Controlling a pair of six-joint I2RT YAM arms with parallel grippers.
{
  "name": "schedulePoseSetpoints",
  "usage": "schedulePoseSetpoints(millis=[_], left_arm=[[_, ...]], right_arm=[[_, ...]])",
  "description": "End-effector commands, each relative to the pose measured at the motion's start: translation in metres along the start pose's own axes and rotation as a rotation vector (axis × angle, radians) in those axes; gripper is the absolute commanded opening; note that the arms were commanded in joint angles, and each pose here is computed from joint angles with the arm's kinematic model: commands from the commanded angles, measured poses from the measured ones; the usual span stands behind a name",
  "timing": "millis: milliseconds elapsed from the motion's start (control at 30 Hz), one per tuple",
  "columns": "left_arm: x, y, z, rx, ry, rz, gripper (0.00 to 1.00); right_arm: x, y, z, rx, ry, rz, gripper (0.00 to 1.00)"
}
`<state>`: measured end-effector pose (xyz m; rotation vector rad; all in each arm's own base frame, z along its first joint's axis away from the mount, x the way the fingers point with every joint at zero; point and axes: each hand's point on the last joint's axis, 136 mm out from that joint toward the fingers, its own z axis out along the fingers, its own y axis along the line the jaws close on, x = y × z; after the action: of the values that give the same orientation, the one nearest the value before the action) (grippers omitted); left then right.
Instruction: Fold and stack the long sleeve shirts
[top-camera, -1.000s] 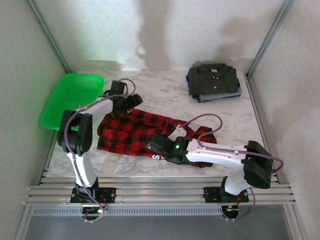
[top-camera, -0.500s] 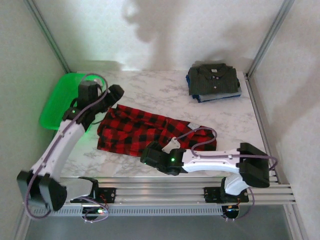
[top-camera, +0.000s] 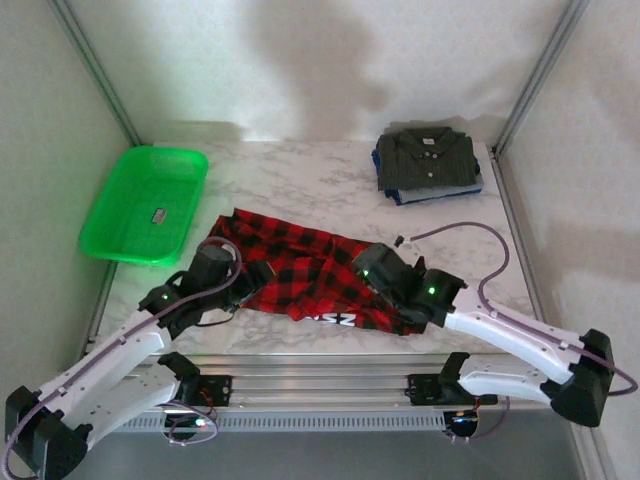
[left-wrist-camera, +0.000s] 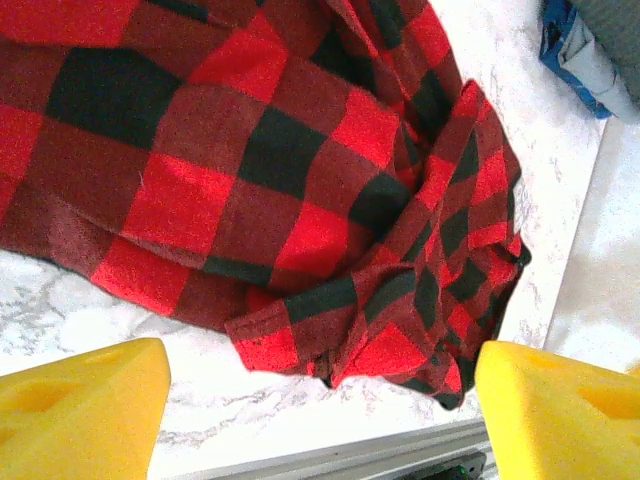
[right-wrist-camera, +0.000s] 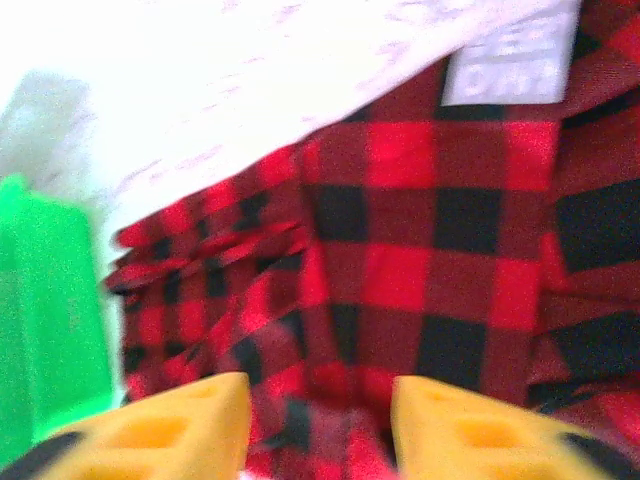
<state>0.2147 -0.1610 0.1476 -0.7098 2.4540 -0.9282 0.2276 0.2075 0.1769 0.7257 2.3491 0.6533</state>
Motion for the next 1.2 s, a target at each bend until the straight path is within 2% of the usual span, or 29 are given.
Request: schedulePoseSetpoints(millis=[0, 133, 267, 433, 667, 933, 1067, 1167], left_arm=[[0.007, 0.001, -0.005, 0.015, -0.019, -0.054, 0.8], [0.031, 0.014, 0.001, -0.002, 0.035, -0.048, 0.8], [0.051, 0.021, 0.009, 0.014, 0.072, -0.072, 0.8], [0.058, 0.022, 0.012, 0.041, 0.071, -0.114, 0.8], [0.055, 0.031, 0.008, 0.029, 0.035, -0.154, 0.8], [0.057, 0.036, 0.011, 0.057, 0.036, -0.219, 0.81], [0.062, 0.031, 0.013, 0.069, 0.064, -0.212, 0.81], [0.075, 0.029, 0.018, 0.072, 0.12, -0.201, 0.81]], right_arm=[[0.023, -0.009, 0.033, 0.004, 0.208, -0.187, 0.28], [0.039, -0.008, 0.069, 0.023, 0.351, -0.269, 0.2], [0.053, -0.006, 0.101, 0.06, 0.433, -0.34, 0.17], [0.073, -0.001, 0.122, 0.052, 0.51, -0.373, 0.13], [0.111, 0.01, 0.09, -0.044, 0.584, -0.462, 0.13], [0.171, -0.014, 0.06, -0.067, 0.719, -0.548, 0.13], [0.174, -0.017, 0.046, -0.074, 0.709, -0.549, 0.13], [0.152, -0.027, 0.038, -0.011, 0.62, -0.54, 0.13]])
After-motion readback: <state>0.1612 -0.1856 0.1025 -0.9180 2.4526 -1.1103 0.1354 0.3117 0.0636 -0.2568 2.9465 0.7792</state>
